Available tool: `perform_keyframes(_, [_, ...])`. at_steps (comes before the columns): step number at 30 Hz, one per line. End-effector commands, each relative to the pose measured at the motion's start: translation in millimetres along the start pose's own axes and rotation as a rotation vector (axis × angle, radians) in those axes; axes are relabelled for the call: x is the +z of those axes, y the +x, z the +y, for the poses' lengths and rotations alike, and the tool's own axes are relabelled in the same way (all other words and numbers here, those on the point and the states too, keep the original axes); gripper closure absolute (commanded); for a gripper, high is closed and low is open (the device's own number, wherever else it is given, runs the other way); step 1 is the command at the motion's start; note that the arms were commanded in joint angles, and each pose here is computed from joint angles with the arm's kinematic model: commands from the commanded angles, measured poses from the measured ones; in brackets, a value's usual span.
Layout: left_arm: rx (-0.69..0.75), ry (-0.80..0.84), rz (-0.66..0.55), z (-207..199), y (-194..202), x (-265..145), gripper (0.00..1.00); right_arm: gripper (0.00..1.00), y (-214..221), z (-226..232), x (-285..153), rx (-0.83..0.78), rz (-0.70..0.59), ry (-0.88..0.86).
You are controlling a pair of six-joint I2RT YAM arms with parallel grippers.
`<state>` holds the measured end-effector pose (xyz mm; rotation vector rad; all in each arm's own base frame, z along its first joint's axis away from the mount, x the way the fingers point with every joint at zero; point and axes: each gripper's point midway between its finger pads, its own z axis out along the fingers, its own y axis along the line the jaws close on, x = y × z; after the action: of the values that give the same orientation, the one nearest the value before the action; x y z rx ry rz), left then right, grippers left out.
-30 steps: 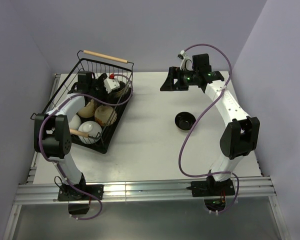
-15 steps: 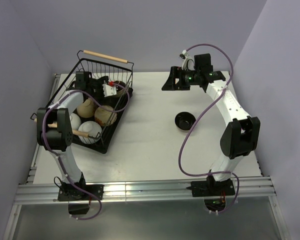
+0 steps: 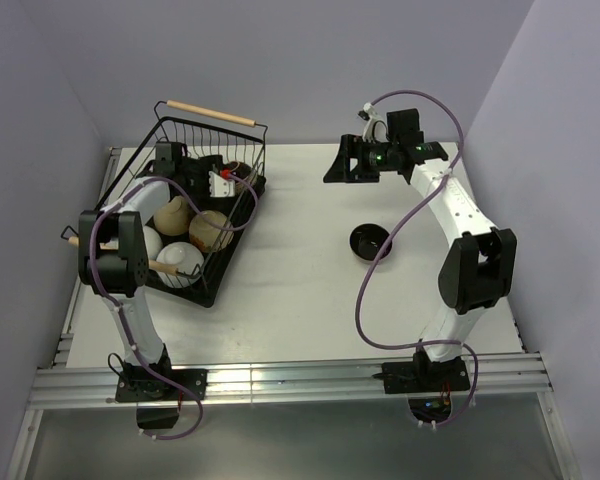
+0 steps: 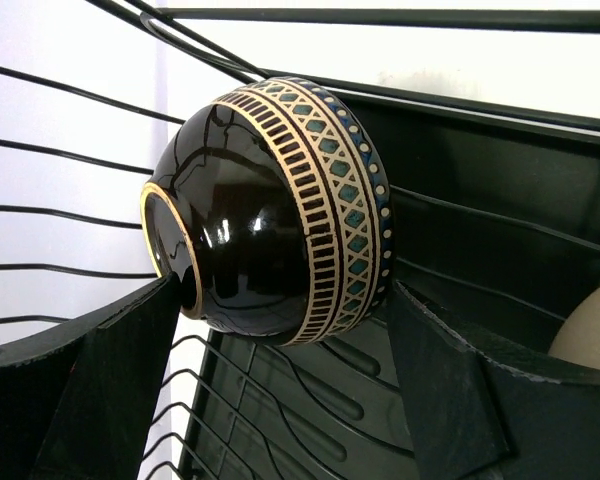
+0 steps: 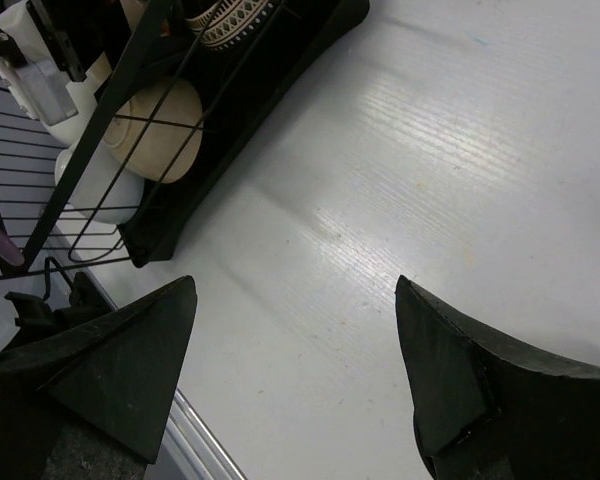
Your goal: Load the bowls into the dish rack
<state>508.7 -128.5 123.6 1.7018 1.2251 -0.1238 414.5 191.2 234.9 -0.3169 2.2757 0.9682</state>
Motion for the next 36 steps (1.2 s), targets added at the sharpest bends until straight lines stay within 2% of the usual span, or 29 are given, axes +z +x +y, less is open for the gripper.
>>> perform_keyframes(1, [0.073,-0.024,-0.026,11.0,-6.4,10.4,0.12,0.13,-11.7,0.3,-2.6,-0.011,-0.020,-0.007])
perform_keyframes(5, [0.097,-0.049,-0.012,11.5,-2.1,16.6,0.14,0.13,-10.7,-1.5,-2.1,-0.007,-0.018,-0.004])
perform_keyframes(8, [0.106,-0.053,-0.009,13.7,-1.1,17.1,0.18,0.13,-9.7,-1.9,-2.2,-0.012,-0.014,-0.003])
perform_keyframes(12, [0.139,-0.048,-0.017,16.0,-6.9,13.6,0.36,0.13,-9.3,-3.5,-3.1,-0.008,-0.011,-0.002])
perform_keyframes(16, [0.190,-0.035,-0.033,22.4,-19.5,3.8,0.47,0.14,-9.6,-2.9,-3.6,-0.005,-0.011,-0.010])
perform_keyframes(21, [0.258,-0.032,-0.036,28.1,-26.1,-2.8,0.53,0.14,-9.8,-2.3,-3.6,-0.005,-0.011,-0.014])
perform_keyframes(33, [0.335,-0.014,0.001,40.9,-26.3,-19.3,0.61,0.14,-7.8,-1.2,-4.1,-0.009,-0.008,-0.021])
perform_keyframes(35, [0.354,-0.014,0.007,43.1,-25.1,-22.5,0.60,0.14,-6.7,-0.9,-4.5,-0.010,-0.006,-0.022])
perform_keyframes(36, [0.358,-0.010,0.009,42.9,-24.4,-23.9,0.53,0.14,-7.3,-0.9,-4.6,-0.011,-0.008,-0.021])
